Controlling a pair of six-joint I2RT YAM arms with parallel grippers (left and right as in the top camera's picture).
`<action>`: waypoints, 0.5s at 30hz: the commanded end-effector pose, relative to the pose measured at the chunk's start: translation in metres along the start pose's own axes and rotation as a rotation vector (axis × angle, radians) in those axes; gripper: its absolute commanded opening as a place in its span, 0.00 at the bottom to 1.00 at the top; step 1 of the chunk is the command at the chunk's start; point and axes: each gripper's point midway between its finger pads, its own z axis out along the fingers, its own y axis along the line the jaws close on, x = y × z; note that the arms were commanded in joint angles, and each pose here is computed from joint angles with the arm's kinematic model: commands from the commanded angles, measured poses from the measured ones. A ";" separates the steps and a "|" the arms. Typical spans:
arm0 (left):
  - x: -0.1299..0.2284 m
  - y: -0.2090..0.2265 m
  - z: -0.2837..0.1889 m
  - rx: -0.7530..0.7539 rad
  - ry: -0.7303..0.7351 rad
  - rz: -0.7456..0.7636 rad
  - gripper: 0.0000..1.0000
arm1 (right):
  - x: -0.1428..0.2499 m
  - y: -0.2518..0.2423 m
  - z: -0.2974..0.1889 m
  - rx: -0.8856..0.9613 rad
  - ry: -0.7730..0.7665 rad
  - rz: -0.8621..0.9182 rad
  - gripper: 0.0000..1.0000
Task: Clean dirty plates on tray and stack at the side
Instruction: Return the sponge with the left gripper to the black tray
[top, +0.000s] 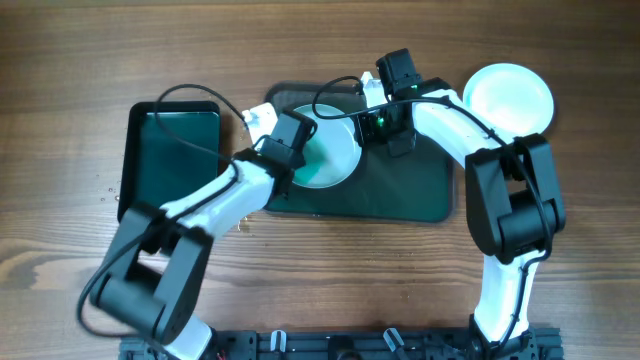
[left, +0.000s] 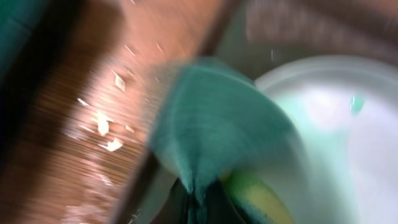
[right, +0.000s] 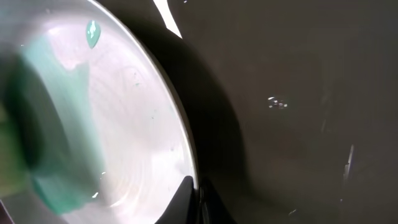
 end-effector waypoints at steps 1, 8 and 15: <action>-0.063 0.030 -0.043 -0.047 -0.201 -0.103 0.04 | -0.013 -0.021 -0.010 0.084 -0.039 -0.019 0.04; -0.090 0.101 -0.054 -0.121 -0.167 -0.252 0.04 | -0.036 -0.029 -0.055 0.274 -0.147 -0.132 0.05; -0.084 0.183 -0.037 -0.194 -0.018 -0.448 0.04 | -0.062 -0.010 -0.144 0.748 -0.306 -0.379 0.04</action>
